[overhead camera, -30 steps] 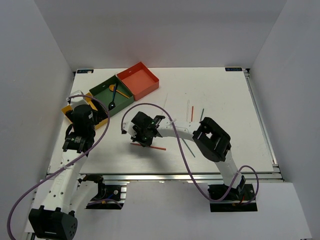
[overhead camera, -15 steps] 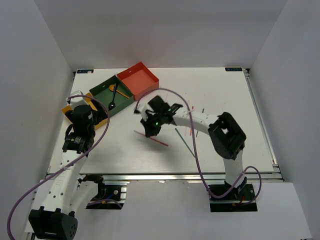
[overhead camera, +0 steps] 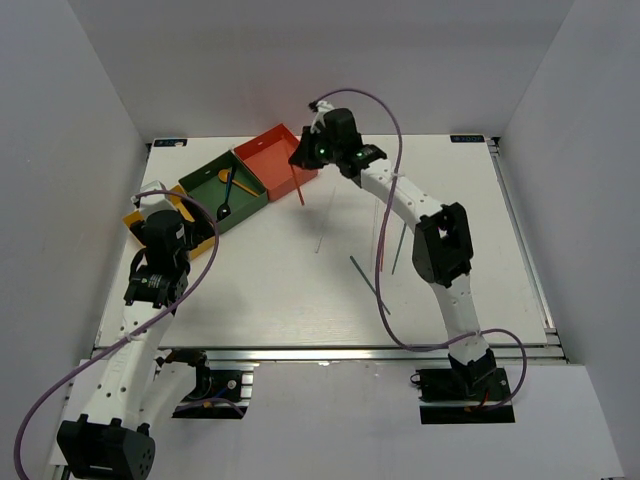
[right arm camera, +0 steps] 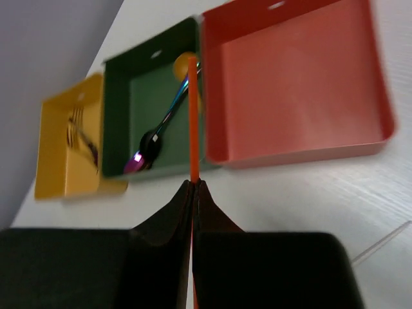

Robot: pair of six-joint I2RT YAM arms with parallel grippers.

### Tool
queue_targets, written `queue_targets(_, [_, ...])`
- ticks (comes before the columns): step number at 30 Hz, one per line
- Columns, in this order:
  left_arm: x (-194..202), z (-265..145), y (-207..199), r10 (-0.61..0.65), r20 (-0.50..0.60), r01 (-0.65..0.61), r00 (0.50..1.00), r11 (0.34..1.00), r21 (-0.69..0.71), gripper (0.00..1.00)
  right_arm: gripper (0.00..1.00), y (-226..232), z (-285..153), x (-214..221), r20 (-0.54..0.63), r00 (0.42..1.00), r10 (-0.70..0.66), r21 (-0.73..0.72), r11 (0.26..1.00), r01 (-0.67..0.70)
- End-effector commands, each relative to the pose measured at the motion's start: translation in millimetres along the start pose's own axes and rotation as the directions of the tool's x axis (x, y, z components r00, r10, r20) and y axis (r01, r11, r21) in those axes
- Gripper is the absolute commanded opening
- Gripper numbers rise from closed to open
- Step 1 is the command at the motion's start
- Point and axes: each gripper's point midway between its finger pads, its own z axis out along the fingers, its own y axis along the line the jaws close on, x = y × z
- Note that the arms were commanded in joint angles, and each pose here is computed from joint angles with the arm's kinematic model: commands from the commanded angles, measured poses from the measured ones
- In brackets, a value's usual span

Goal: Sort the eating utensils into containers

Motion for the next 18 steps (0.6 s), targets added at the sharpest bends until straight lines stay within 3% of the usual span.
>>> queue_targets(1, [-10.0, -4.5, -6.2, -0.024, 0.032, 0.023, 0.999, 0.999, 0.031, 0.98, 0.00, -58.9, 14.6, -47.0, 0.217, 0.936, 0.277, 0.076, 0.951, -0.299])
queue_targets(7, [-10.7, -4.4, -8.2, -0.022, 0.029, 0.021, 0.999, 0.999, 0.039, 0.98, 0.00, -69.5, 44.4, -77.1, 0.362, 0.839, 0.407, -0.077, 0.910, -0.408])
queue_targets(18, [-5.6, -3.4, -13.5, -0.003, 0.008, 0.003, 1.000, 0.999, 0.050, 0.98, 0.00, -60.5, 48.7, -88.3, 0.423, 0.718, 0.552, -0.211, 0.831, -0.515])
